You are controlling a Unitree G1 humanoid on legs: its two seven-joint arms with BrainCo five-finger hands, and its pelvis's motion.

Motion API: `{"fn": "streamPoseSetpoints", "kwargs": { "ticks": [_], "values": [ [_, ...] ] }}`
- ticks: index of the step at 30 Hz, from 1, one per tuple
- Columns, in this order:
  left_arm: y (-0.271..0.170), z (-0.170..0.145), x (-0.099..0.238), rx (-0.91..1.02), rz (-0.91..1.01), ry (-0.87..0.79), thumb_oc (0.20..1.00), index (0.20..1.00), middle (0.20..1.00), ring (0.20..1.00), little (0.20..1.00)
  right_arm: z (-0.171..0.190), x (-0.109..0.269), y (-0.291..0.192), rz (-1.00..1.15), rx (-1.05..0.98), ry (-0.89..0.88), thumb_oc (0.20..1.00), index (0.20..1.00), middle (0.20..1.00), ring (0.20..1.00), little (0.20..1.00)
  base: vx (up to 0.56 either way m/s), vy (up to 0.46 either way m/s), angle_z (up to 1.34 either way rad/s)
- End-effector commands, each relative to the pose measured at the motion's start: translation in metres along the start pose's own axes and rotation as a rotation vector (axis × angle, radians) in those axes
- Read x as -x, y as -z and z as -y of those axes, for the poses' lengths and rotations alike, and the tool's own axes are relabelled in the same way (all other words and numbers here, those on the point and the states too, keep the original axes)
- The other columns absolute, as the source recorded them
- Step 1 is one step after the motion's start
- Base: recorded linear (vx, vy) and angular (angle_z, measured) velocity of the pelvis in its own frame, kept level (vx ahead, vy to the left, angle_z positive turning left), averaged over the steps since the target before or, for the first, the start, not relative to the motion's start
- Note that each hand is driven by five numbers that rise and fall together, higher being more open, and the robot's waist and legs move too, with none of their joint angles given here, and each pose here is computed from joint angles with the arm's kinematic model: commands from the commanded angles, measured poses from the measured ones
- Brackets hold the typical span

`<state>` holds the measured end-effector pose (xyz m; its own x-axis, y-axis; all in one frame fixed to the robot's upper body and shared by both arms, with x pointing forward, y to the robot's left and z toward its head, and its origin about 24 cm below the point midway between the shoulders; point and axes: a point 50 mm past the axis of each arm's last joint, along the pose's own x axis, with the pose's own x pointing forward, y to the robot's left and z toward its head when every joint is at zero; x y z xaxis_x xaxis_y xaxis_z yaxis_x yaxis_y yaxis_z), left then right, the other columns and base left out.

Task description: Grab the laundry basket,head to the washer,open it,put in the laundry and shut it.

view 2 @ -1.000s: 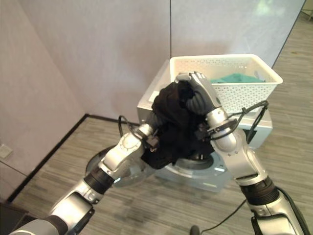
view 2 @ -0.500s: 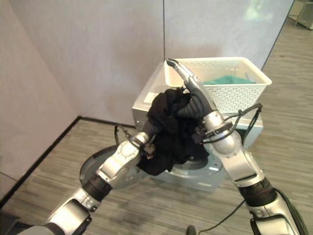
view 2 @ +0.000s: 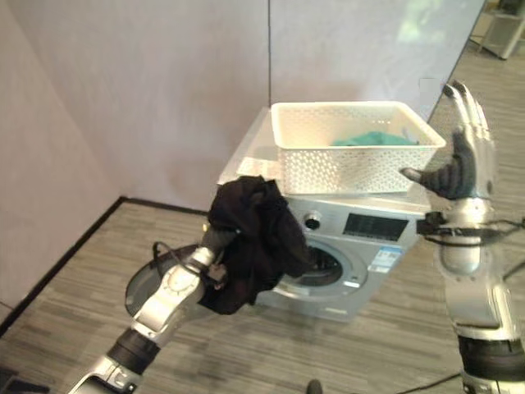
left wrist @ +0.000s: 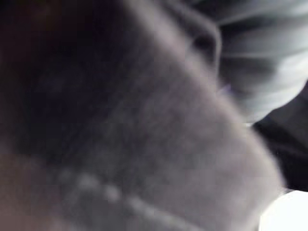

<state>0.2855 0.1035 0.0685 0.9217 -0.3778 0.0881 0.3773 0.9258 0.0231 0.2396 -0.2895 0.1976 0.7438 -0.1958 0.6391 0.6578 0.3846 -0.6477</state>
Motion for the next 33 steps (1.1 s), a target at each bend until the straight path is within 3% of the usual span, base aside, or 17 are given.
{"fn": "streamPoseSetpoints", "kwargs": {
  "ticks": [1, 2, 4, 7, 9, 10, 12, 13, 20, 26, 28, 33],
  "values": [
    [-0.041, 0.0, -0.011, -0.035, 0.213, 0.01, 0.2, 0.2, 0.2, 0.2, 0.2, 0.013, 0.0, 0.015, -0.074, 0.067, 0.154, 1.0, 1.0, 1.0, 1.0, 1.0, 0.01, -0.015, -0.2],
    [-0.033, -0.004, -0.002, 0.009, 0.19, -0.021, 0.2, 0.2, 0.2, 0.2, 0.2, 0.002, 0.046, 0.057, -0.314, 0.061, 0.104, 1.0, 1.0, 1.0, 1.0, 1.0, -0.01, -0.015, -0.18],
    [-0.029, -0.004, 0.001, 0.024, 0.174, -0.024, 0.2, 0.2, 0.2, 0.2, 0.2, -0.003, 0.063, 0.07, -0.393, 0.06, 0.062, 1.0, 1.0, 1.0, 1.0, 1.0, -0.03, -0.01, -0.05],
    [-0.016, -0.007, 0.01, 0.052, 0.123, -0.025, 0.2, 0.2, 0.2, 0.2, 0.2, -0.03, 0.124, 0.112, -0.68, 0.036, -0.109, 1.0, 1.0, 1.0, 1.0, 1.0, -0.03, -0.01, -0.04],
    [-0.007, -0.007, 0.015, 0.086, 0.093, -0.01, 0.2, 0.2, 0.2, 0.2, 0.2, -0.061, 0.187, 0.141, -0.984, -0.021, -0.284, 1.0, 1.0, 1.0, 1.0, 1.0, -0.04, -0.006, -0.17],
    [-0.008, -0.008, 0.015, 0.085, 0.094, -0.011, 0.2, 0.2, 0.2, 0.2, 0.2, -0.061, 0.186, 0.141, -0.983, -0.024, -0.283, 1.0, 1.0, 1.0, 1.0, 1.0, -0.04, -0.012, -0.23],
    [-0.001, -0.011, 0.02, 0.1, 0.07, -0.003, 0.2, 0.2, 0.2, 0.2, 0.2, -0.088, 0.236, 0.141, -1.202, -0.167, -0.419, 1.0, 1.0, 1.0, 1.0, 1.0, -0.02, -0.018, -0.2],
    [-0.001, -0.011, 0.02, 0.099, 0.07, -0.003, 0.2, 0.2, 0.2, 0.2, 0.2, -0.089, 0.236, 0.141, -1.201, -0.169, -0.419, 1.0, 1.0, 1.0, 1.0, 1.0, -0.01, -0.023, -0.37],
    [0.017, 0.001, 0.024, 0.153, -0.005, 0.045, 0.2, 0.2, 0.2, 0.2, 0.2, -0.13, 0.337, 0.111, -1.686, -0.41, -0.613, 1.0, 1.0, 1.0, 1.0, 1.0, 0.02, -0.028, -0.32],
    [0.021, 0.022, 0.019, 0.159, -0.029, 0.136, 0.2, 0.2, 0.2, 0.2, 0.2, -0.144, 0.357, 0.092, -1.761, -0.405, -0.779, 1.0, 1.0, 1.0, 1.0, 1.0, -0.02, -0.004, 0.06],
    [0.027, 0.03, 0.019, 0.165, -0.054, 0.158, 0.2, 0.2, 0.2, 0.2, 0.2, -0.155, 0.348, 0.085, -1.641, -0.374, -0.904, 1.0, 1.0, 1.0, 1.0, 1.0, -0.05, 0.001, 0.04],
    [0.026, 0.025, 0.006, 0.152, -0.042, 0.091, 0.2, 0.2, 0.2, 0.2, 0.2, -0.175, 0.318, 0.076, -1.41, -0.352, -1.02, 1.0, 1.0, 1.0, 1.0, 1.0, -0.06, -0.026, 0.03]
  ]
}}
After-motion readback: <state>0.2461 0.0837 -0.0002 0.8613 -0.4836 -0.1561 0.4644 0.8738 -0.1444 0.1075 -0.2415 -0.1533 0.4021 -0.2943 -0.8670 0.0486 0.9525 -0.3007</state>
